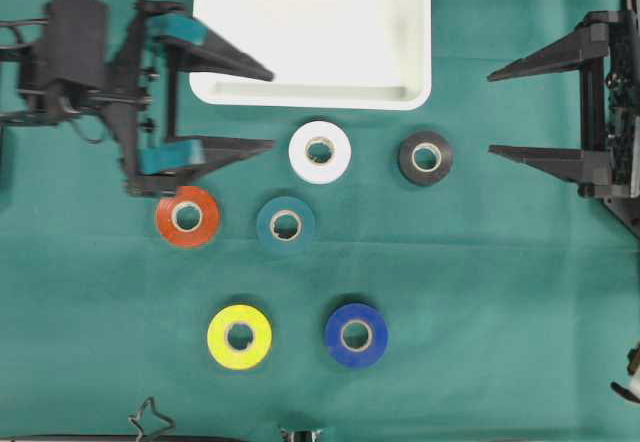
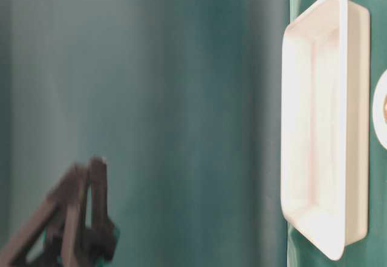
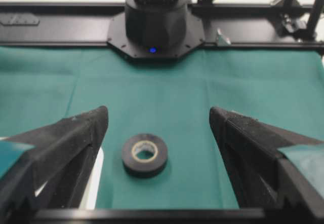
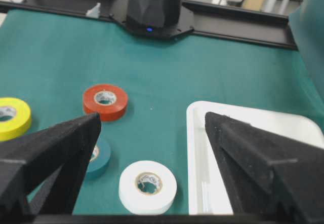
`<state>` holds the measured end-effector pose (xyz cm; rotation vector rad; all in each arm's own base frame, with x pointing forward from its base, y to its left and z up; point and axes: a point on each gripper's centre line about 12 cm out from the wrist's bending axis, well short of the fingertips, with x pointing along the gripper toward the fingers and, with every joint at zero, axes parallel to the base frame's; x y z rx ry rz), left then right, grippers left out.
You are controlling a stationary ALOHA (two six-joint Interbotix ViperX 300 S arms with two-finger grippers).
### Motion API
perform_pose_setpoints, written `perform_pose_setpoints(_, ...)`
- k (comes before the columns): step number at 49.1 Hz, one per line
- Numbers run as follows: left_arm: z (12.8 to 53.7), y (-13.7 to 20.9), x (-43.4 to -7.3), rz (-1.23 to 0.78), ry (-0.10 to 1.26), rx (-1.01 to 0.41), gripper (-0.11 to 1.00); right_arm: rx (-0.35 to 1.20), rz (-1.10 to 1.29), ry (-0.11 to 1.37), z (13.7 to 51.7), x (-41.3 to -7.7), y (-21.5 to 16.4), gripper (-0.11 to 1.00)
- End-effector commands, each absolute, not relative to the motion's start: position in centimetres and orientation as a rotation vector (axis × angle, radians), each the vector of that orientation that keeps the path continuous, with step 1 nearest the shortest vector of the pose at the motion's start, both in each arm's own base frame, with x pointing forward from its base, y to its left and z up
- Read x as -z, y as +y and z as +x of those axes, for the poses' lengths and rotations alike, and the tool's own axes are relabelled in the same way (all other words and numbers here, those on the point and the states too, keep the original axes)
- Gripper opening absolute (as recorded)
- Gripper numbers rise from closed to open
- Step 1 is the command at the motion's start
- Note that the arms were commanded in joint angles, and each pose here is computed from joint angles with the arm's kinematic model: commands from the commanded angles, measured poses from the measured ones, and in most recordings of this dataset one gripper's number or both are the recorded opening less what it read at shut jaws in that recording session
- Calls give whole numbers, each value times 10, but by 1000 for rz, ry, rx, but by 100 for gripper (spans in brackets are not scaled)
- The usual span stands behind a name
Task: Pick up the tape from a random location and place it into the white case.
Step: 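Move the left gripper over the white tape roll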
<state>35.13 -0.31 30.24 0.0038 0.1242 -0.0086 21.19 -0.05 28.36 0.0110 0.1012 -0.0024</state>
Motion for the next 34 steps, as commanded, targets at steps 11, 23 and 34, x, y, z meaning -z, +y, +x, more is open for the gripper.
perform_pose_setpoints(11, 400, -2, -323, 31, 124, 6, 99, -1, 6, 75, 215, -294, 0, 93)
perform_pose_setpoints(23, 415, 5, -322, 31, 190, -8, 99, -1, 6, 75, 215, -294, 0, 93)
perform_pose_setpoints(34, 415, 6, -318, 29, 229, -11, 99, -1, 5, 84, 215, -293, 0, 93)
